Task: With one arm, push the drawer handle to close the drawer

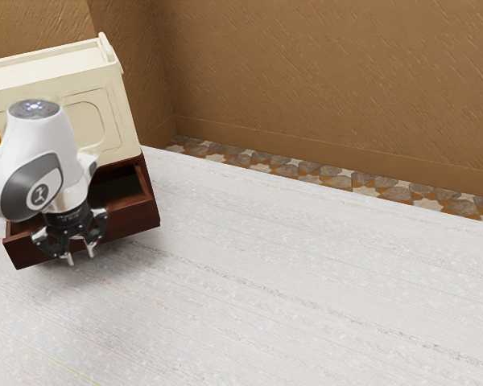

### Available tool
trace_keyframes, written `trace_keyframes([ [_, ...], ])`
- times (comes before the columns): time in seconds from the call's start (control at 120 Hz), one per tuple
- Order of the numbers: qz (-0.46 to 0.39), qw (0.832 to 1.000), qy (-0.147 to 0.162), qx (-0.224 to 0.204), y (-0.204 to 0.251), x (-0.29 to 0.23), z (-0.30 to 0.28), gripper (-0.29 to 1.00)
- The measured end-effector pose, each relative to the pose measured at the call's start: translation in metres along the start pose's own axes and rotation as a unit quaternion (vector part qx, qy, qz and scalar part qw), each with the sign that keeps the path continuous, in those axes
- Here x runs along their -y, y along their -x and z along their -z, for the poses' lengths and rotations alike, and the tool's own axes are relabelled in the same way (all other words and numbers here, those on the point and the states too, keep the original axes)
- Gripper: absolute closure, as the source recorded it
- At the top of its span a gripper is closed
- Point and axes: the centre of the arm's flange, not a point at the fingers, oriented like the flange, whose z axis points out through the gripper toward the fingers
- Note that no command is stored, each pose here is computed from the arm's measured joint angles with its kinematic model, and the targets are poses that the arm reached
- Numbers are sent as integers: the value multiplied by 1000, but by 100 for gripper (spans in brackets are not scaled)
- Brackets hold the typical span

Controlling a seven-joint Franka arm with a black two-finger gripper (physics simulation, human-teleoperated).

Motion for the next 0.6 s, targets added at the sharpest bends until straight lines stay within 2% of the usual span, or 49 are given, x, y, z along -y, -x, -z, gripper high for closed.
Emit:
trace_keyframes([
  [0.1, 4, 1000, 0, -1, -3, 5, -8, 65],
  [0.217, 4, 1000, 2, 2, -12, 11, -26, 72],
  [0.325, 3, 1000, 8, 17, -29, 12, -44, 75],
  [0.6, -27, 999, 43, 14, -56, -4, -39, 78],
])
